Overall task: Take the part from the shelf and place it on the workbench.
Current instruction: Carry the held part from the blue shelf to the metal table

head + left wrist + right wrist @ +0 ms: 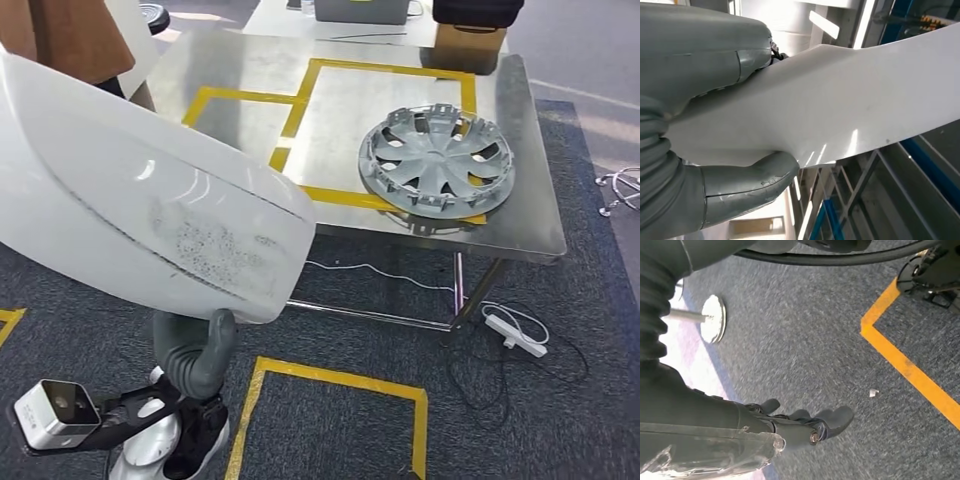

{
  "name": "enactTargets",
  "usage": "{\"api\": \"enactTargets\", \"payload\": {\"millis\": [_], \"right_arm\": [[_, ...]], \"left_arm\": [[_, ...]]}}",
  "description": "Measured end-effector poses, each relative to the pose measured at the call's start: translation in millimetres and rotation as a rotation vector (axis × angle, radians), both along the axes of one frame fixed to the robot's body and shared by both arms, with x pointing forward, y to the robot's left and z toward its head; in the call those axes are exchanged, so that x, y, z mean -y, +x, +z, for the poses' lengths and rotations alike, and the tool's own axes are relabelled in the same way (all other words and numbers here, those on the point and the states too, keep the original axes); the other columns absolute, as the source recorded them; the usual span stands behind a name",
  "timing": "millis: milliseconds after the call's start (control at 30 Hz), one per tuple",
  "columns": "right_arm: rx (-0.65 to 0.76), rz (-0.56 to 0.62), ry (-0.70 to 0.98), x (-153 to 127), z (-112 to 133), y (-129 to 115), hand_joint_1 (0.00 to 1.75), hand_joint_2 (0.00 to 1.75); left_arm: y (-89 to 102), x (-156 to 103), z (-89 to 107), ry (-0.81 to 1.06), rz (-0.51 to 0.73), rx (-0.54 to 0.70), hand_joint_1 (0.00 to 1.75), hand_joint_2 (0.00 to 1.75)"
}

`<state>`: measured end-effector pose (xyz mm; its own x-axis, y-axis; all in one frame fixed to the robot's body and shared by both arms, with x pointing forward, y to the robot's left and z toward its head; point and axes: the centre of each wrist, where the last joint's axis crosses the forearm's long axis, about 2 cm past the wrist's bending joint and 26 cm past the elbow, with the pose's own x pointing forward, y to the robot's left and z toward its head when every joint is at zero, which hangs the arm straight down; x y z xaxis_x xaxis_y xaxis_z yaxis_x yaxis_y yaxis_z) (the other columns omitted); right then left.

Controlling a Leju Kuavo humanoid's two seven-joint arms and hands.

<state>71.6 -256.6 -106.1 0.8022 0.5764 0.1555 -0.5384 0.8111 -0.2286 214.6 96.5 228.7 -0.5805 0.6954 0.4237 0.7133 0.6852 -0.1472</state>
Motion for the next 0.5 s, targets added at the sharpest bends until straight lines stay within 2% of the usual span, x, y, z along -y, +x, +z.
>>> {"api": "enactTargets", "payload": {"millis": [500], "right_arm": [[0.018,0.016,-0.005,0.6,-0.3,-1.9,0.0,1.75]], "left_arm": [[-0.1,-1.3,-1.8,0.004,0.007,-0.005,1.69,1.75]]}}
